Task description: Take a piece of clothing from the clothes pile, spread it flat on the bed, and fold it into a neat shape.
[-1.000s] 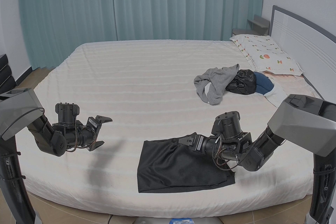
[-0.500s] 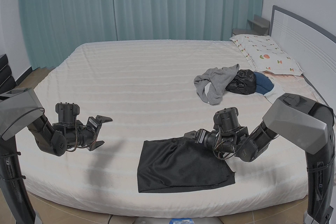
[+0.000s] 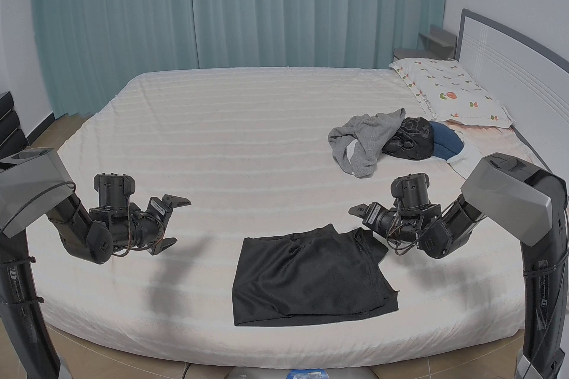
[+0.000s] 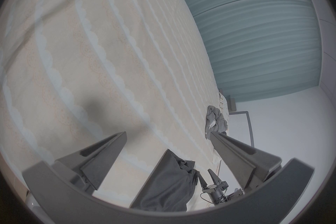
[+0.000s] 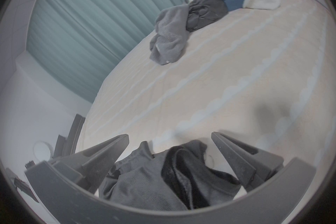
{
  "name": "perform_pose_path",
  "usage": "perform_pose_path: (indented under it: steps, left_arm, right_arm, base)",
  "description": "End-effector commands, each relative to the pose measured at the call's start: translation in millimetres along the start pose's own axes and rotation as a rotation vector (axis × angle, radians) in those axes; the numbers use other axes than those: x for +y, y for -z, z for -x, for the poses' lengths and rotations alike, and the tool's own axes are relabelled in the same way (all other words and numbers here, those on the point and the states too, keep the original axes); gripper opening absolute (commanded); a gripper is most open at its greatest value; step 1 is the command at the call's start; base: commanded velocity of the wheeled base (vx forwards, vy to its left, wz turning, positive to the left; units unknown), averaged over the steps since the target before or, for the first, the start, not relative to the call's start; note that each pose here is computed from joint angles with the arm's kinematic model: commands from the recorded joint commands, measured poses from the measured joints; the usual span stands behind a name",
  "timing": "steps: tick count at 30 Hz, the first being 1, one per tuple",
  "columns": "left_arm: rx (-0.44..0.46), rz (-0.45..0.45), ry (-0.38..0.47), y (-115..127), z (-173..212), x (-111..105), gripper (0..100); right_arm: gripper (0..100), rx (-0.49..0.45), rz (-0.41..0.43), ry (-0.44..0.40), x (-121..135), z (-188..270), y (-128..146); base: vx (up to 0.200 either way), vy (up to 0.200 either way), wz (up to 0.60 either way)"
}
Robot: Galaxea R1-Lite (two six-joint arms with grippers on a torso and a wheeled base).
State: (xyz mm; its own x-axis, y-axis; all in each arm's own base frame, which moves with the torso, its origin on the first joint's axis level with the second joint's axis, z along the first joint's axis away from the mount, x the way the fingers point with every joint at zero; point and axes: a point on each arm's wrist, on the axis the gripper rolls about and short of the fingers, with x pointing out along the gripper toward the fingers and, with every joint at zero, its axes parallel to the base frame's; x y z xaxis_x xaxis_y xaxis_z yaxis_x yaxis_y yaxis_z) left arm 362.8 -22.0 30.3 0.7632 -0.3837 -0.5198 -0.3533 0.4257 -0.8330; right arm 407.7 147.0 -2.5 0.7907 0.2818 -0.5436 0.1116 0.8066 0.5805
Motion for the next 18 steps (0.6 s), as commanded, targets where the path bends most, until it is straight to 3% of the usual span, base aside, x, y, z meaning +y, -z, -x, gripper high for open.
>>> perform_pose_path:
  steps: [1,9,12,18]
  left_arm:
    - [0.0,0.001,-0.001,0,-1,1,100]
    - [-0.003,0.0,-0.006,1,-1,2,100]
    - [-0.003,0.0,-0.006,1,-1,2,100]
    - [-0.003,-0.005,-0.008,1,-2,2,100]
  right_arm:
    - [100,0.006,-0.031,-0.018,2,7,1]
    - [100,-0.024,-0.032,-0.107,22,27,-6]
    - [100,0.037,-0.008,-0.159,36,33,10]
    - [100,0.092,0.027,-0.184,51,33,35]
  base:
    - [0.0,0.0,0.0]
    - [0.0,0.0,0.0]
    - [0.0,0.0,0.0]
    - [0.0,0.0,0.0]
